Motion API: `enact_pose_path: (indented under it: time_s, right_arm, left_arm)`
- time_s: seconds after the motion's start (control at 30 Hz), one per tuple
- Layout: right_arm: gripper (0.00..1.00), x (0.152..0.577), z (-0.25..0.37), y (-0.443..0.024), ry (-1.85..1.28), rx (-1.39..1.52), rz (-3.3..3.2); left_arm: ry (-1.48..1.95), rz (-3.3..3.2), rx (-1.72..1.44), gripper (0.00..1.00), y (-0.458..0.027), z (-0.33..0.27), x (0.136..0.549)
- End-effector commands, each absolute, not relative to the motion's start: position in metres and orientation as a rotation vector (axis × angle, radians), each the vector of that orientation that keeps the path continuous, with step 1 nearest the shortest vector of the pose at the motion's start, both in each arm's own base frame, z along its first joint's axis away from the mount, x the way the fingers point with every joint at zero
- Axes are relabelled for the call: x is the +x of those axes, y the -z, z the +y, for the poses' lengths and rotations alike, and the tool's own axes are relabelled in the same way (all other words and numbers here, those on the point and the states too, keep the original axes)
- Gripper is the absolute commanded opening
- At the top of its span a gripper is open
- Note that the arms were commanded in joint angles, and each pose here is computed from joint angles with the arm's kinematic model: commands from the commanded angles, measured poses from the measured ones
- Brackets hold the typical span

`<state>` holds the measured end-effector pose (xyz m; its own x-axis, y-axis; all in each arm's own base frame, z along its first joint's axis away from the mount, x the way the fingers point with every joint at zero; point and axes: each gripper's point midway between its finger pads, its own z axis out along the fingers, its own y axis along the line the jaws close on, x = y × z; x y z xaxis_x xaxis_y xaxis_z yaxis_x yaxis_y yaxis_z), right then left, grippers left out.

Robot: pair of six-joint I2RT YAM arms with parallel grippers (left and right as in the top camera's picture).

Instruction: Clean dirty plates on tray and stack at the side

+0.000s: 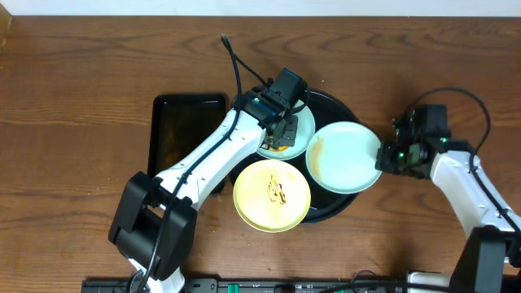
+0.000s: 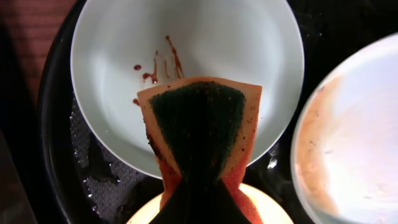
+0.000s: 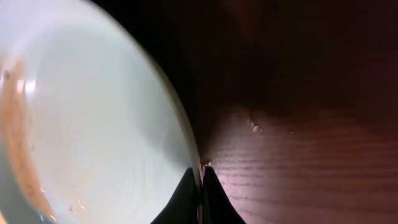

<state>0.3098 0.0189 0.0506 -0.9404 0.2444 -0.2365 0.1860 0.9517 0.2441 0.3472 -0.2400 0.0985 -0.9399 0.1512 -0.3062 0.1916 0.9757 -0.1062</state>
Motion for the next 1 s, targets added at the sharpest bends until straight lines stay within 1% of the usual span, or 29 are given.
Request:
enact_pose_path:
  time_s: [0.0, 0.1, 0.13, 0.27, 0.33, 0.47, 0.73, 0.87, 0.97]
  right_arm:
    - [0.01, 0.33, -0.001, -0.098, -0.164, 0.34, 2.745]
    - [0.01, 0.317, -0.004, -0.111, -0.117, 0.324, 2.817]
    - [0.01, 0.303, -0.003, -0.111, -0.116, 0.321, 2.878]
    - [0.01, 0.274, 0.0, -0.106, -0.12, 0.311, 3.0]
    - [0.01, 0.269, 0.0, -0.105, -0.118, 0.315, 3.02]
    - [0.01, 0.278, -0.005, -0.106, -0.098, 0.351, 2.98]
    - [0.01, 0.292, -0.007, -0.109, -0.084, 0.306, 2.924]
    - [0.01, 0.293, -0.025, -0.11, 0.107, 0.292, 2.909]
    - [0.01, 0.3, -0.039, -0.12, 0.329, 0.322, 2.827]
  left_arm:
    - [0.189, 2.821, 0.261, 0.08, -0.101, -0.239, 0.347]
    - [0.189, 2.82, 0.261, 0.07, -0.101, -0.239, 0.347]
    - [0.189, 2.82, 0.261, 0.07, -0.101, -0.239, 0.347]
    - [0.189, 2.821, 0.261, 0.07, -0.101, -0.239, 0.347]
    - [0.189, 2.821, 0.261, 0.07, -0.101, -0.239, 0.347]
    - [0.189, 2.821, 0.261, 0.07, -0.101, -0.239, 0.347]
    - [0.185, 2.827, 0.262, 0.07, -0.1, -0.238, 0.345]
    - [0.185, 2.827, 0.262, 0.07, -0.1, -0.238, 0.345]
    - [0.185, 2.827, 0.262, 0.07, -0.1, -0.238, 0.345]
